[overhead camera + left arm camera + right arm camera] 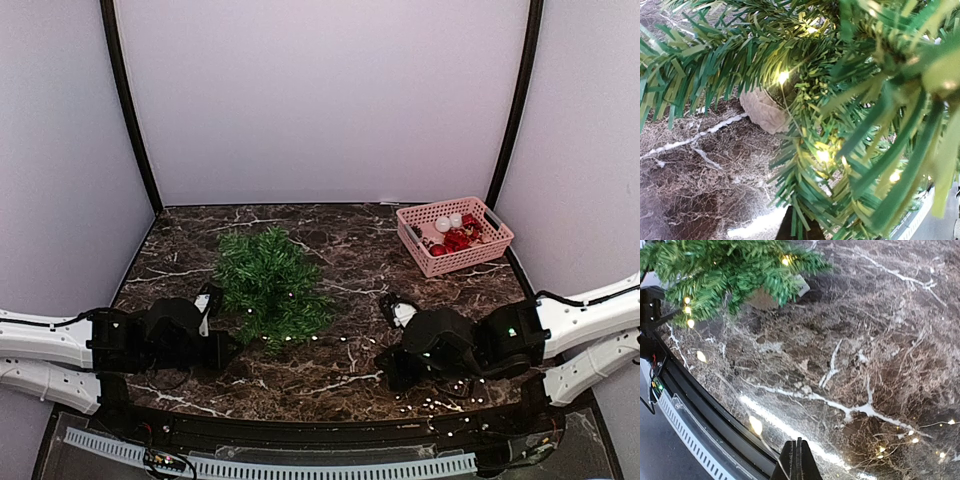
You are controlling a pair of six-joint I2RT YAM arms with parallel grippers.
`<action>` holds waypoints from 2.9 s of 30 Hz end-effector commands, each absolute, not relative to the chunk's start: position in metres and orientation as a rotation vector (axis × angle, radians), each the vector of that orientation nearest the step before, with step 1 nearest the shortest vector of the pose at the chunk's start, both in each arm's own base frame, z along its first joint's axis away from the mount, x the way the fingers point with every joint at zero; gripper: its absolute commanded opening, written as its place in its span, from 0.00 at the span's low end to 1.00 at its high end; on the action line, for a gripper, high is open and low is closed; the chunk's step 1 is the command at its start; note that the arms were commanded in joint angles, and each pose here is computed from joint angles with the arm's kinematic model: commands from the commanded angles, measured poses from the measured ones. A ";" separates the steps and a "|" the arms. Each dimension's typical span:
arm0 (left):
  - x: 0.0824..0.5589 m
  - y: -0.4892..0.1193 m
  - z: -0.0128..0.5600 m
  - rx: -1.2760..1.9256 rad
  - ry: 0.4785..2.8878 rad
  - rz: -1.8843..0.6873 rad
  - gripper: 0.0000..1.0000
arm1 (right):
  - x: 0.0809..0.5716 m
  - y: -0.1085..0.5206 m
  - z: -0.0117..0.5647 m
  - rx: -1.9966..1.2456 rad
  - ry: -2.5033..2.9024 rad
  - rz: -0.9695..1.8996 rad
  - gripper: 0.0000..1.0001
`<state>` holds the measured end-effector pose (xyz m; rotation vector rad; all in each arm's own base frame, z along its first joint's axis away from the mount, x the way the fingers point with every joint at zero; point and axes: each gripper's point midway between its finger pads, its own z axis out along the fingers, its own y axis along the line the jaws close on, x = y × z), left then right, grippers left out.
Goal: Decorate the small christmas tree
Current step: Wrap the side of the string light in the gap of the branches.
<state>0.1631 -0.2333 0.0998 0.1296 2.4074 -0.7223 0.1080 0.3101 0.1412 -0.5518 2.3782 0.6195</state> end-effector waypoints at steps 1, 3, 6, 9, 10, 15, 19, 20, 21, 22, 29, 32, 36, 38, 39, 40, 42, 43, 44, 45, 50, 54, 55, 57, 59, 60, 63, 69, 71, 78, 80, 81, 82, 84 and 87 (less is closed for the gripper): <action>0.165 -0.227 0.096 0.134 2.411 -0.697 0.00 | 0.096 0.311 0.133 -0.548 2.402 0.713 0.00; 0.165 -0.226 0.095 0.133 2.412 -0.695 0.00 | 0.083 0.315 0.124 -0.605 2.407 0.752 0.00; 0.165 -0.226 0.095 0.132 2.410 -0.693 0.00 | 0.068 0.316 0.104 -0.664 2.451 0.743 0.00; 0.166 -0.226 0.095 0.133 2.411 -0.693 0.00 | 0.060 0.319 0.090 -0.719 2.475 0.695 0.00; 0.166 -0.226 0.095 0.135 2.411 -0.693 0.00 | 0.057 0.323 0.089 -0.742 2.470 0.689 0.00; 0.167 -0.226 0.095 0.139 2.412 -0.692 0.00 | 0.045 0.345 0.093 -0.851 2.420 0.705 0.00; 0.167 -0.225 0.096 0.137 2.411 -0.691 0.00 | 0.038 0.358 0.116 -0.872 2.350 0.800 0.00; 0.167 -0.225 0.096 0.136 2.412 -0.691 0.00 | 0.039 0.357 0.118 -0.865 2.345 0.805 0.00; 0.167 -0.225 0.095 0.134 2.412 -0.690 0.00 | 0.041 0.354 0.116 -0.849 2.351 0.791 0.00; 0.167 -0.225 0.095 0.133 2.413 -0.691 0.00 | 0.044 0.349 0.110 -0.834 2.366 0.758 0.00; 0.167 -0.223 0.094 0.137 2.414 -0.688 0.00 | 0.062 0.328 0.079 -0.747 2.468 0.612 0.00; 0.168 -0.223 0.094 0.143 2.413 -0.690 0.00 | 0.075 0.323 0.071 -0.723 2.486 0.557 0.00; 0.168 -0.223 0.094 0.154 2.410 -0.689 0.00 | 0.097 0.313 0.066 -0.666 2.502 0.485 0.00; 0.168 -0.222 0.095 0.155 2.405 -0.695 0.00 | 0.109 0.308 0.066 -0.642 2.499 0.451 0.00; 0.168 -0.222 0.096 0.160 2.403 -0.699 0.00 | 0.114 0.306 0.066 -0.637 2.493 0.432 0.00; 0.168 -0.221 0.096 0.158 2.401 -0.700 0.00 | 0.120 0.304 0.067 -0.624 2.490 0.416 0.00; 0.168 -0.220 0.095 0.161 2.398 -0.702 0.00 | 0.130 0.299 0.067 -0.610 2.482 0.382 0.00; 0.168 -0.221 0.094 0.169 2.398 -0.707 0.00 | 0.136 0.297 0.068 -0.607 2.476 0.367 0.00; 0.168 -0.221 0.094 0.169 2.396 -0.710 0.00 | 0.141 0.295 0.069 -0.602 2.471 0.354 0.00; 0.167 -0.221 0.093 0.177 2.399 -0.713 0.00 | 0.146 0.294 0.070 -0.601 2.465 0.341 0.00; 0.168 -0.219 0.089 0.191 2.401 -0.711 0.00 | 0.170 0.291 0.084 -0.596 2.420 0.274 0.00; 0.168 -0.219 0.089 0.206 2.400 -0.713 0.00 | 0.184 0.299 0.107 -0.626 2.362 0.247 0.00; 0.169 -0.219 0.088 0.207 2.401 -0.711 0.00 | 0.189 0.300 0.113 -0.628 2.348 0.241 0.00; 0.168 -0.218 0.086 0.217 2.404 -0.708 0.00 | 0.198 0.303 0.123 -0.633 2.326 0.233 0.00; 0.168 -0.218 0.086 0.222 2.402 -0.711 0.00 | 0.208 0.305 0.130 -0.633 2.307 0.237 0.00; 0.168 -0.218 0.086 0.225 2.400 -0.712 0.00 | 0.213 0.307 0.134 -0.635 2.298 0.241 0.00; 0.168 -0.217 0.086 0.225 2.397 -0.711 0.00 | 0.227 0.314 0.138 -0.641 2.281 0.246 0.00; 0.170 -0.218 0.087 0.250 2.385 -0.711 0.00 | 0.251 0.330 0.139 -0.647 2.264 0.297 0.00; 0.171 -0.218 0.088 0.267 2.380 -0.715 0.00 | 0.259 0.337 0.142 -0.640 2.253 0.324 0.00; 0.172 -0.221 0.091 0.318 2.362 -0.720 0.00 | 0.287 0.350 0.140 -0.637 2.249 0.339 0.00; 0.173 -0.221 0.092 0.326 2.357 -0.723 0.00 | 0.296 0.351 0.137 -0.634 2.254 0.334 0.00; 0.173 -0.222 0.093 0.333 2.356 -0.724 0.00 | 0.299 0.351 0.135 -0.635 2.259 0.328 0.00; 0.175 -0.221 0.093 0.331 2.354 -0.723 0.00 | 0.302 0.350 0.132 -0.636 2.263 0.320 0.00; 0.175 -0.221 0.093 0.337 2.354 -0.725 0.00 | 0.307 0.350 0.126 -0.642 2.273 0.309 0.00; 0.175 -0.222 0.092 0.344 2.352 -0.736 0.00 | 0.309 0.350 0.108 -0.660 2.310 0.303 0.00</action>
